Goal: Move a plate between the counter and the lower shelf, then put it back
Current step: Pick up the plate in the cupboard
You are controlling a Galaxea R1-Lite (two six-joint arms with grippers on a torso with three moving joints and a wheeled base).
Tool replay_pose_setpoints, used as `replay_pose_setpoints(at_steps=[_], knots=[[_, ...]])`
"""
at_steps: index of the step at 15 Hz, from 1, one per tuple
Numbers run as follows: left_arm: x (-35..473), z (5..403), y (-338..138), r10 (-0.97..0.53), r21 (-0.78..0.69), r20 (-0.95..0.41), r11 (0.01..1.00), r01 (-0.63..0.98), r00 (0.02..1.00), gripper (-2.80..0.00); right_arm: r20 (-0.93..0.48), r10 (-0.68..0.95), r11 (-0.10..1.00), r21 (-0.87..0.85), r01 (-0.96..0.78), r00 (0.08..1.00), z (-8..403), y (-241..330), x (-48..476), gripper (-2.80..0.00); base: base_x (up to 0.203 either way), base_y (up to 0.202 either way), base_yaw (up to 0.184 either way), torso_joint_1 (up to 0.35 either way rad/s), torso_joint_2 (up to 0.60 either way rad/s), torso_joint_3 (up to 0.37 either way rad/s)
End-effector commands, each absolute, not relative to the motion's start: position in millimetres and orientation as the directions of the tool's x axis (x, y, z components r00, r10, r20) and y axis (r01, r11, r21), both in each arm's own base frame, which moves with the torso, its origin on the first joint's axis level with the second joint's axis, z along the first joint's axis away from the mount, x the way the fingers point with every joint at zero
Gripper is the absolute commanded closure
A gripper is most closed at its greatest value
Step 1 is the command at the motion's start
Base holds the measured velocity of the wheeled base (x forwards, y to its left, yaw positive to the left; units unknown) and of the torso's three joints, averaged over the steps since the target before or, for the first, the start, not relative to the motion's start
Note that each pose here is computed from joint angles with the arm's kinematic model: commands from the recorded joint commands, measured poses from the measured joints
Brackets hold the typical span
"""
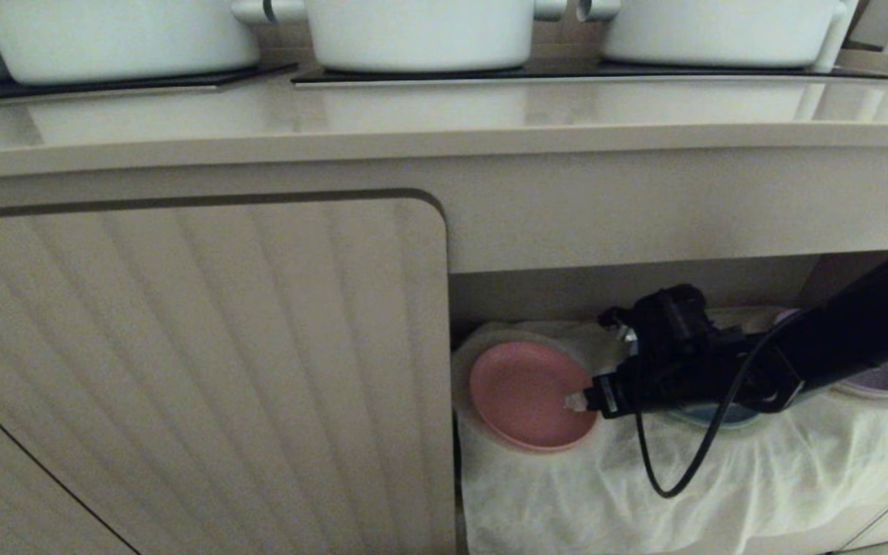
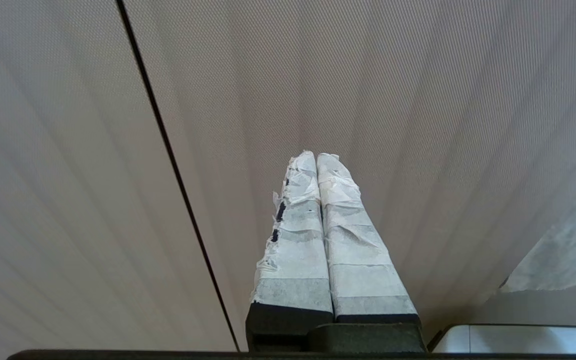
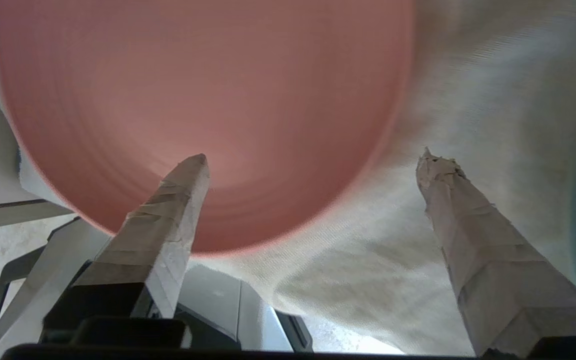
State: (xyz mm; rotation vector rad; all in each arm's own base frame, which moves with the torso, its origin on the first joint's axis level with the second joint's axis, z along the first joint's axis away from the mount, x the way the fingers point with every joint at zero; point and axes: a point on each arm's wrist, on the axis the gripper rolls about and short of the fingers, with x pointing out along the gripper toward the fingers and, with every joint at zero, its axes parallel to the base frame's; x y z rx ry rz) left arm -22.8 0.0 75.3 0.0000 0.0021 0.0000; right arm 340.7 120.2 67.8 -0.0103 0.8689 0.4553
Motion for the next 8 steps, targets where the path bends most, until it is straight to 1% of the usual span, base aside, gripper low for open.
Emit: replay_pose_setpoints(at_steps=[1, 8], knots=[[-22.8, 75.3, 0.0, 0.000, 0.000, -0.002, 1.000, 0.000, 1.000, 0.00, -0.744, 0.384, 0.901, 0.175, -0.396, 0.546, 62.0, 124.0, 343.2, -2.80, 0.000, 0.000, 0.000, 0.000, 0.00, 0.000], [-22.8, 75.3, 0.0, 0.000, 0.000, -0.002, 1.000, 0.000, 1.000, 0.00, -0.756, 0.379, 0.902, 0.173, -0.395, 0.533, 52.8, 126.8, 347.4, -2.80, 0.000, 0.000, 0.000, 0.000, 0.00, 0.000]])
